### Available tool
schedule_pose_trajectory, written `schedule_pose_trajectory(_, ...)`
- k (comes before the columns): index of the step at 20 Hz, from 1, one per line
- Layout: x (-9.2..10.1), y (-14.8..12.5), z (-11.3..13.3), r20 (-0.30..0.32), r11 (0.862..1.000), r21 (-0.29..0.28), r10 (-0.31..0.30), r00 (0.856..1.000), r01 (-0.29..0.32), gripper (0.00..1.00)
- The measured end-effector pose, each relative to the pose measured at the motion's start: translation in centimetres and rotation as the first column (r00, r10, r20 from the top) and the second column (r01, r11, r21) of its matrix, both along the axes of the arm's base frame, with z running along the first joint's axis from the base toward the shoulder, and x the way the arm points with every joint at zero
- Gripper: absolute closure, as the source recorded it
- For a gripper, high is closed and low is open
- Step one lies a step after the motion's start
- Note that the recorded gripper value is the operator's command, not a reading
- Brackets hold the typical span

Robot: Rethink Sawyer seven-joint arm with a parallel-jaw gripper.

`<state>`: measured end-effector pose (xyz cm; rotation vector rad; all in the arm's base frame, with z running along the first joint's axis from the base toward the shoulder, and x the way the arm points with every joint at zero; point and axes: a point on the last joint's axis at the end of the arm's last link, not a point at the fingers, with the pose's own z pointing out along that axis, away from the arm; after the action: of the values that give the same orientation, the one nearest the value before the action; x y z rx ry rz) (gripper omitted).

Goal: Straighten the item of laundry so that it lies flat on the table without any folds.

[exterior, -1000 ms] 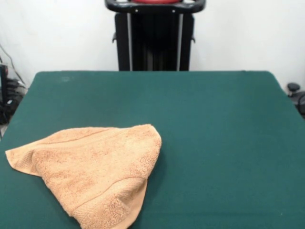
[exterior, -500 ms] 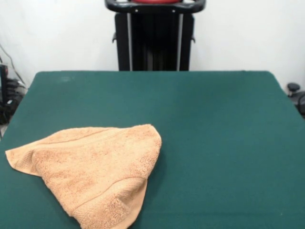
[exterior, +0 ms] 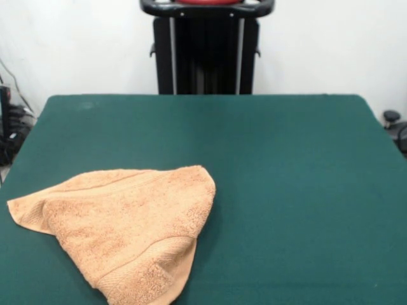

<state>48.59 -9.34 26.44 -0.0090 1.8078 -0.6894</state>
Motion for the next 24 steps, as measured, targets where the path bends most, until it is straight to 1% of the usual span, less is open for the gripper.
schedule_pose_trajectory(1, 0.1, 0.2, -0.4, 0.005, 1.000, 0.000, 0.009, 1.000, -0.009, 0.00)
schedule_pose_trajectory(2, 0.5, 0.9, -2.5, 0.014, 0.999, 0.002, 0.038, 0.999, -0.038, 0.00)
schedule_pose_trajectory(4, 0.5, 1.2, -3.8, 0.012, 0.999, 0.006, 0.049, 0.999, -0.050, 0.00)
schedule_pose_trajectory(5, 0.5, 1.5, -5.5, 0.003, 0.998, 0.015, 0.057, 0.998, -0.057, 0.00)
schedule_pose_trajectory(7, 0.3, 1.8, -6.7, -0.006, 0.998, 0.019, 0.060, 0.998, -0.060, 0.00)
schedule_pose_trajectory(8, 0.0, 2.0, -8.2, -0.021, 0.998, 0.024, 0.062, 0.998, -0.061, 0.00)
schedule_pose_trajectory(12, -0.7, 2.9, -11.9, -0.066, 0.996, 0.039, 0.086, 0.994, -0.083, 0.00)
schedule_pose_trajectory(13, -0.9, 3.3, -13.4, -0.075, 0.995, 0.042, 0.098, 0.992, -0.095, 0.00)
schedule_pose_trajectory(15, -1.1, 3.7, -15.0, -0.074, 0.994, 0.045, 0.105, 0.992, -0.102, 0.00)
schedule_pose_trajectory(16, -1.1, 3.7, -15.2, -0.072, 0.994, 0.045, 0.106, 0.992, -0.103, 0.00)
schedule_pose_trajectory(17, -1.2, 4.0, -16.6, -0.064, 0.993, 0.047, 0.110, 0.992, -0.107, 0.00)
schedule_pose_trajectory(18, -1.3, 4.1, -17.4, -0.057, 0.993, 0.049, 0.110, 0.992, -0.108, 0.00)
schedule_pose_trajectory(19, -1.6, 4.3, -19.1, -0.044, 0.993, 0.050, 0.112, 0.993, -0.110, 0.00)
schedule_pose_trajectory(21, -2.3, 4.4, -21.2, -0.036, 0.992, 0.056, 0.111, 0.993, -0.109, 0.00)
schedule_pose_trajectory(22, -2.4, 4.4, -21.6, -0.036, 0.992, 0.058, 0.110, 0.993, -0.108, 0.00)
schedule_pose_trajectory(23, -3.1, 4.3, -23.1, -0.038, 0.993, 0.064, 0.102, 0.994, -0.099, 0.00)
schedule_pose_trajectory(24, -3.3, 4.2, -23.7, -0.041, 0.993, 0.067, 0.097, 0.994, -0.095, 0.00)
